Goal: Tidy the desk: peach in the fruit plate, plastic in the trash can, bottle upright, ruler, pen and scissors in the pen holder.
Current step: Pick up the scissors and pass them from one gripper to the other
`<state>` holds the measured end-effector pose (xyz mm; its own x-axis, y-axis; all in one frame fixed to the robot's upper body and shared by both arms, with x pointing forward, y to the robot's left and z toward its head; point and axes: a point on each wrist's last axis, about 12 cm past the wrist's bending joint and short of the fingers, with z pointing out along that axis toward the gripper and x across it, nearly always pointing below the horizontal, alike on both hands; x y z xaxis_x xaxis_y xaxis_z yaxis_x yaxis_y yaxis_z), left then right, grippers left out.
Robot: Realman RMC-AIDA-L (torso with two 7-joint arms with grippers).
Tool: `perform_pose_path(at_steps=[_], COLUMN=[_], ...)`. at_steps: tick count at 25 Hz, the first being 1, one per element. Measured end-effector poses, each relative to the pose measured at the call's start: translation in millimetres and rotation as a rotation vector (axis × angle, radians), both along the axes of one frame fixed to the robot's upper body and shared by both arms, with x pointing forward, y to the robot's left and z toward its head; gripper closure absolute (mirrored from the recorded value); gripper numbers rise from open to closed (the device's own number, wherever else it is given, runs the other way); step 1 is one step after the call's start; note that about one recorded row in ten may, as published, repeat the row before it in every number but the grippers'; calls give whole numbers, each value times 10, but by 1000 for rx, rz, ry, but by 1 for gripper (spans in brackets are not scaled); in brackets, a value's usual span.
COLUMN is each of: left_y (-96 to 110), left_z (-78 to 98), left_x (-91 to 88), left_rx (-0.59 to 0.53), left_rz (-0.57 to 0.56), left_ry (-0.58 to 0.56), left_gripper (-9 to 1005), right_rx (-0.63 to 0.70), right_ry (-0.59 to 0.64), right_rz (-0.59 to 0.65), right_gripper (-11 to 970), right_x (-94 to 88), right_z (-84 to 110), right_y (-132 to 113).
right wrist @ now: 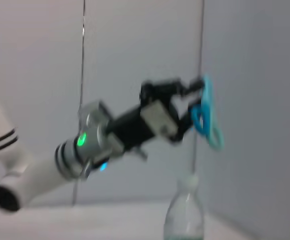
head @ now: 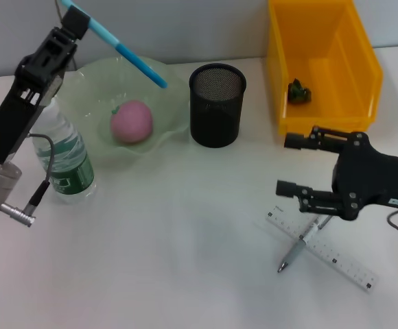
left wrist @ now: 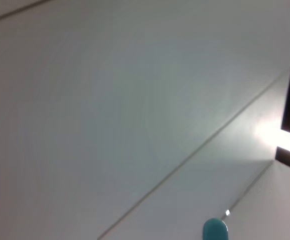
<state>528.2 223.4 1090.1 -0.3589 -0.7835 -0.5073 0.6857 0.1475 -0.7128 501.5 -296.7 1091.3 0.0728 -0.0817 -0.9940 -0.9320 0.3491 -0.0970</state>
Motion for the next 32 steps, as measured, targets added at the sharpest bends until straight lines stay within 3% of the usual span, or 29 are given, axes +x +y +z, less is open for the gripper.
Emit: perform_pose_path(at_steps=[10,22,32], left_y=[-210,-447,-507], left_z=[-37,-55,-69], left_x=[-70,-35,-75], left_rx=[-87,-122,-143], left_rz=[24,41,21], left_ry=[49,115,140], left_gripper=[757,750,745], right_rx=[105,136,146], right_ry=[-294,-441,-477], right_rz=[-140,-208,-207], right_gripper=[243,243,243], right_x=[-20,78,170], right_z=[-192,-202,-149], right_y=[299,602,723])
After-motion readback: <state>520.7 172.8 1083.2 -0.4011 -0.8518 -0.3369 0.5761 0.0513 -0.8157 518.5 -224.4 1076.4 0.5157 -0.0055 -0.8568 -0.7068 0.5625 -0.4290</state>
